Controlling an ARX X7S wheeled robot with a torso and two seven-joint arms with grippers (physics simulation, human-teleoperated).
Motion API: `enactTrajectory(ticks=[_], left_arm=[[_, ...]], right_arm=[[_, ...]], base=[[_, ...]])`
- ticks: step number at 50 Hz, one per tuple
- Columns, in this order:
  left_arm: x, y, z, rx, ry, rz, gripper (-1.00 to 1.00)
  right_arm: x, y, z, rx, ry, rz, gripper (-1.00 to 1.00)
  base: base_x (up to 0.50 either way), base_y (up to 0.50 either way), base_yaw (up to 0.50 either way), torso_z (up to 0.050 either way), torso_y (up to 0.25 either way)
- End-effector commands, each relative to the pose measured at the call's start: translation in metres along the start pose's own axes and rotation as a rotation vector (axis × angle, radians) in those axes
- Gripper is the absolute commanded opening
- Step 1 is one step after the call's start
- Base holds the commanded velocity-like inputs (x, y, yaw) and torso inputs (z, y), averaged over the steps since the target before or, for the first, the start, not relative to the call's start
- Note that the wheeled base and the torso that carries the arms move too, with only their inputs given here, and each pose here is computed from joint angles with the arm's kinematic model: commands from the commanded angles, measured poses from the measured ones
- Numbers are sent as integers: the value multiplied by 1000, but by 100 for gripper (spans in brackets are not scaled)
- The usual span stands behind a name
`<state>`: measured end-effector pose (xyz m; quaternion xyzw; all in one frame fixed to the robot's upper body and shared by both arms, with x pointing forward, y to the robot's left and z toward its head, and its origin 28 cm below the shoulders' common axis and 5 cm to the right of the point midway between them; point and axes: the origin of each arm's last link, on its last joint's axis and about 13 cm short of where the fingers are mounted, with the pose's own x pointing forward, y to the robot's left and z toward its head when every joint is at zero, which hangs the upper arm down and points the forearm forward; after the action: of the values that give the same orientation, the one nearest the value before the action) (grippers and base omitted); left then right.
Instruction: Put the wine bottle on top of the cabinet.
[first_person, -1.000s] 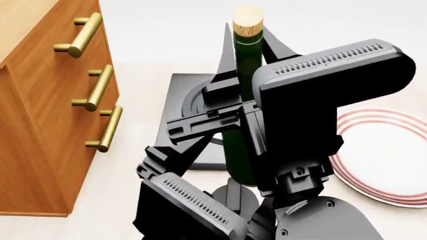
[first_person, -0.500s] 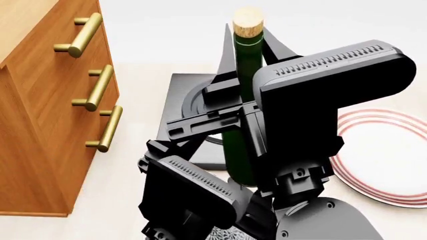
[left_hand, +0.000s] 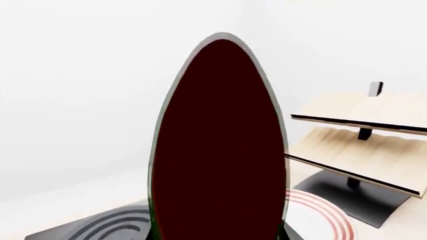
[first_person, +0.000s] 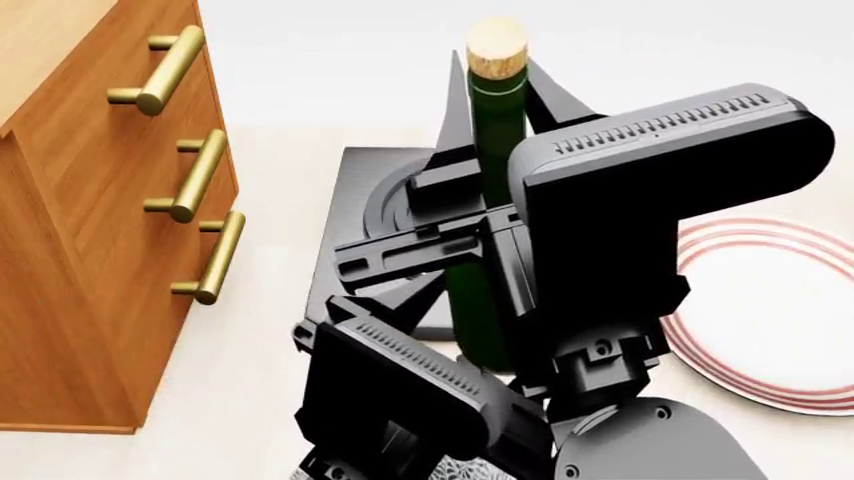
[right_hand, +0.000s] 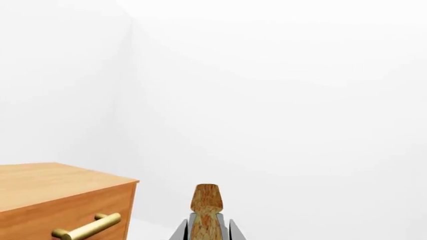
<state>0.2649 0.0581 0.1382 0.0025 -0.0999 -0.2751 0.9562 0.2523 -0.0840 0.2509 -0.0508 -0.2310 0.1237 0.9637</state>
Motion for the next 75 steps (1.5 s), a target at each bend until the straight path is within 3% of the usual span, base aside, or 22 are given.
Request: enactTrajectory(ticks=[1, 15, 16, 18, 35, 53, 60, 70, 75], left_arm=[[1, 0, -2, -10, 3, 8, -100], [-1, -2, -3, -18, -2, -2, -100], [-1, -1, -2, -18, -2, -1, -100], [0, -1, -3, -15, -4, -1, -100], [-2, 0, 0, -17, -18, 3, -100], [-11, 24, 1, -6, -18, 81, -100], [-19, 35, 6, -14, -72, 127, -100], [-18, 54, 29, 26, -124, 187, -100], [-14, 63, 55, 33, -175, 220, -100]], right_arm=[[1, -4, 4, -21, -23, -23, -100], [-2, -2, 0, -16, -10, -13, -100], [-3, -2, -1, 18, -4, 4, 100], [-4, -1, -2, -10, -2, 2, 100], [-12, 2, -4, 9, 0, -7, 100], [-58, -1, 15, 59, -72, -89, 100], [-79, 3, 10, 94, -88, -123, 100], [-106, 10, -24, 130, 1, -170, 100], [-116, 11, -28, 155, 31, -210, 100]], base=[[0, 0, 0, 0, 0], [0, 0, 0, 0, 1], [0, 0, 0, 0, 0], [0, 0, 0, 0, 0], [0, 0, 0, 1, 1], [0, 0, 0, 0, 1], [0, 0, 0, 0, 0], [0, 0, 0, 1, 1], [0, 0, 0, 0, 0]])
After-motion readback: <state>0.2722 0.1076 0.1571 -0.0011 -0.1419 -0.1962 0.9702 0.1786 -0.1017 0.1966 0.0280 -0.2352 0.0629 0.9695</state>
